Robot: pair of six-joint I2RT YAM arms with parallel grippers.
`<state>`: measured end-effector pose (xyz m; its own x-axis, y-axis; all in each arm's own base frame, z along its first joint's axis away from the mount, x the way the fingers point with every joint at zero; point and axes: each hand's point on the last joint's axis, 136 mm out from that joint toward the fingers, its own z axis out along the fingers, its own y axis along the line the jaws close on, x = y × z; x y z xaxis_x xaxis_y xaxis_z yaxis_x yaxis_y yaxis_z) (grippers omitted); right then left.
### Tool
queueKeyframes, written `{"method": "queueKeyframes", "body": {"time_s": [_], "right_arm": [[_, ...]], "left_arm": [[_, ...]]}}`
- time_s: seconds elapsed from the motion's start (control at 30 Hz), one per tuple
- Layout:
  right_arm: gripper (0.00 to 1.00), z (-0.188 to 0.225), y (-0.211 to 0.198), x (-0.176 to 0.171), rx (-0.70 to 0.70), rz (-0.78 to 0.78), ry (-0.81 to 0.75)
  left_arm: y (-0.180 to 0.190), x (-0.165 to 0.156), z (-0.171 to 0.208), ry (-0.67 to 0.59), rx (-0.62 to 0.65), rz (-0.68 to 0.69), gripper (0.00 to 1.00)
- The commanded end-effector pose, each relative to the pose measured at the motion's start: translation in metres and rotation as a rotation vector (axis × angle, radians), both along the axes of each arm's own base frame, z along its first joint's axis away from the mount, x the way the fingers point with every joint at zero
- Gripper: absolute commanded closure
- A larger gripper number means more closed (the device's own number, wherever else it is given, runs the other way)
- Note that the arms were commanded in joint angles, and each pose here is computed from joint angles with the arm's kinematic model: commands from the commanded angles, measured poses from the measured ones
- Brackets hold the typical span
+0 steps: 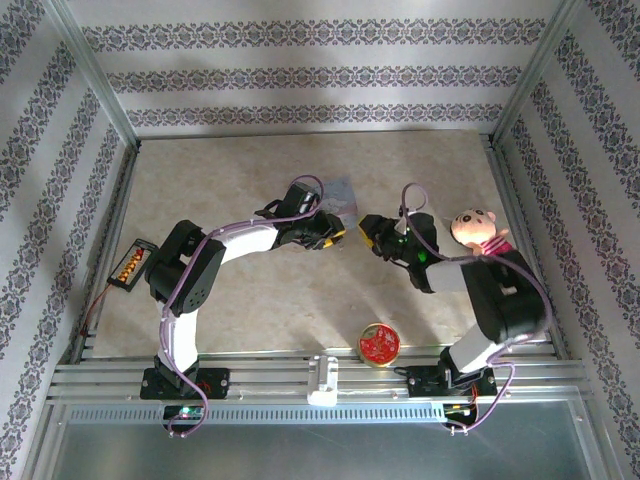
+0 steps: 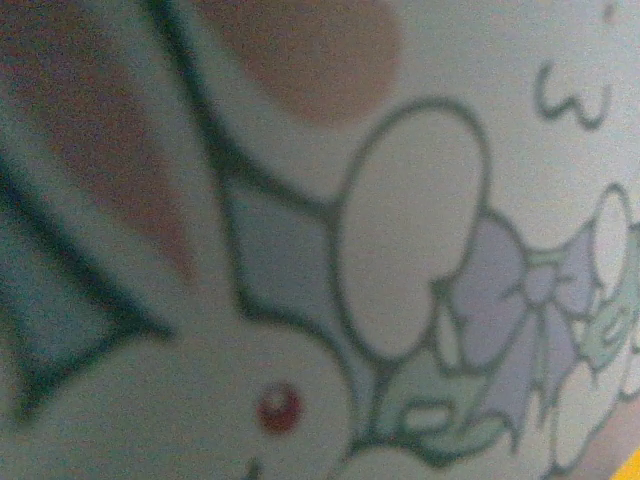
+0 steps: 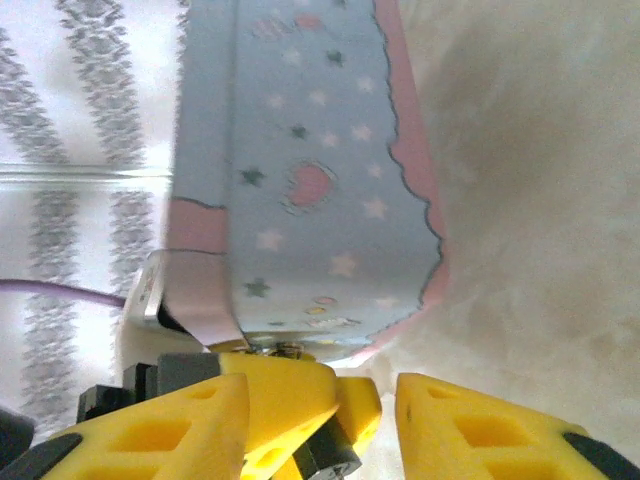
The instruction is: Unlock a padlock with a key
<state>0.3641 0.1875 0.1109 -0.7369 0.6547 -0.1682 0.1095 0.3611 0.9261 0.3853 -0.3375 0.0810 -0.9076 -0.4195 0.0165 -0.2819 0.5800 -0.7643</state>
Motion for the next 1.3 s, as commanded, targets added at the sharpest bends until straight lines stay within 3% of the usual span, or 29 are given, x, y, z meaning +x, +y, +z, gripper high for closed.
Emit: {"method": "queueKeyframes", "body": {"time_s": [0.0, 0.2, 0.3, 0.43, 0.77, 1.07, 1.27], "right_arm": [[0.55, -0.013, -0.02, -0.025, -0.484, 0.041, 0.007], [0.58, 0.007, -0.021, -0.054, -1.025, 0.145, -0.204], [0.58, 0.004, -0.006, -0.065, -1.229, 0.221, -0.318], [0.57, -0.001, 0.026, -0.076, -1.402, 0.29, -0.52], [0.53, -0.024, 0.06, -0.062, -1.568, 0.34, -0.61], [0.53, -0.022, 0.059, -0.041, -1.659, 0.25, -0.602], [0.58, -0.028, 0.055, -0.027, -1.7, 0.24, -0.595]], "left_arm": [[0.01, -0.013, -0.003, 0.104, 0.029, 0.005, 1.0], [0.014, -0.012, 0.002, 0.117, 0.082, -0.007, 1.0], [0.013, -0.01, 0.004, 0.113, 0.079, 0.0, 1.0], [0.011, -0.01, 0.004, 0.114, 0.07, 0.0, 1.0], [0.009, -0.011, 0.003, 0.121, 0.045, -0.006, 1.0], [0.007, -0.013, 0.003, 0.126, 0.034, -0.016, 1.0], [0.006, -0.017, 0.004, 0.131, 0.034, -0.033, 1.0]]}}
